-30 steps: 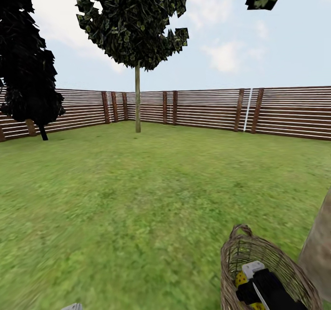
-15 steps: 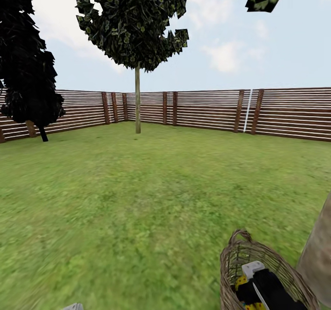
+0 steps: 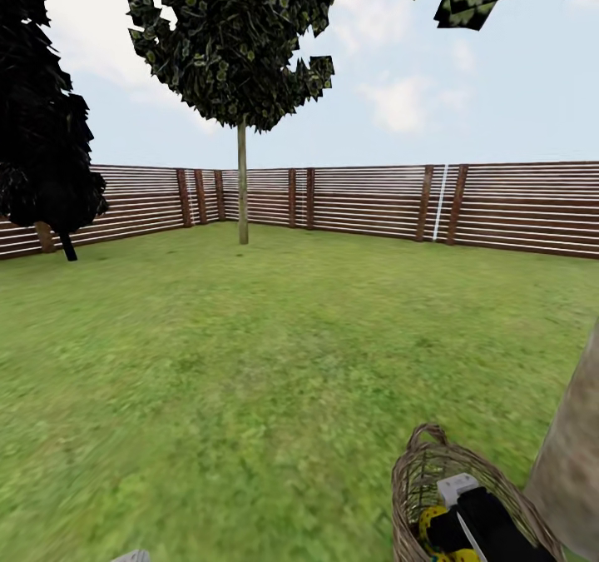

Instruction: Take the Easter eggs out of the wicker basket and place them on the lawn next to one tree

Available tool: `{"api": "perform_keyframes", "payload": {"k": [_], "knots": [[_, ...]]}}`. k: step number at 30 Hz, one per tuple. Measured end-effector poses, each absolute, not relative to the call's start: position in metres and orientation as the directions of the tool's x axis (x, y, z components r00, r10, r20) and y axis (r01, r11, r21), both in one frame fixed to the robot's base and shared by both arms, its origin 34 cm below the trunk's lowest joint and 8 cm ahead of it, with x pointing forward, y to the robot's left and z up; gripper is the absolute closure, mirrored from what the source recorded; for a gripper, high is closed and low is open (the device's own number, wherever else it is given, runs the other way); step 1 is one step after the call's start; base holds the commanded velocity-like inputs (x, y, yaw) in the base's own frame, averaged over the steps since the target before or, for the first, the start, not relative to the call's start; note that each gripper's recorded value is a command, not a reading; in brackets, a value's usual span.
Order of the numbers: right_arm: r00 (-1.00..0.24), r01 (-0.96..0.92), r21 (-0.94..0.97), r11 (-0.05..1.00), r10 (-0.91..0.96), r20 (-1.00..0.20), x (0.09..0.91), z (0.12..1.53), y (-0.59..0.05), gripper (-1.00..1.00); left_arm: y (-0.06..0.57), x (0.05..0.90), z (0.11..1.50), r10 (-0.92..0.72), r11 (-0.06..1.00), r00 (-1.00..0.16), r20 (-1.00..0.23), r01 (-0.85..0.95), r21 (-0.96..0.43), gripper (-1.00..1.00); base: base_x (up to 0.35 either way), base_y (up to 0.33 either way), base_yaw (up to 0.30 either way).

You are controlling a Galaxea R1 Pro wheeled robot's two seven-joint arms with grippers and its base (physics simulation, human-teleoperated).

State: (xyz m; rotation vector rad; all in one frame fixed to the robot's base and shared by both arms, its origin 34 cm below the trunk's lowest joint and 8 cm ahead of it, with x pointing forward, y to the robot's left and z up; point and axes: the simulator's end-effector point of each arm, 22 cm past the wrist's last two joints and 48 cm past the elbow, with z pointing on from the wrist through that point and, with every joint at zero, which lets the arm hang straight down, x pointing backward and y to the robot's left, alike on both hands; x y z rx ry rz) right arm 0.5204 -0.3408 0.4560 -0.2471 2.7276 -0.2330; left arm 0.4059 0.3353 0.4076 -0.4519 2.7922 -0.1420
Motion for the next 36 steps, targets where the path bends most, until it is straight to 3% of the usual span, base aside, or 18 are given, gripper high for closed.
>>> {"api": "perform_keyframes", "payload": {"k": [36], "knots": [[-0.910, -0.136, -0.192, 0.972, -0.199, -0.364, 0.535, 0.531, -0.338, -1.00, 0.331, 0.420, 0.482, -0.323, 0.945, -0.904, -0.280, -0.291, -0.149, -1.00, 0.000, 0.000, -0.004]]}}
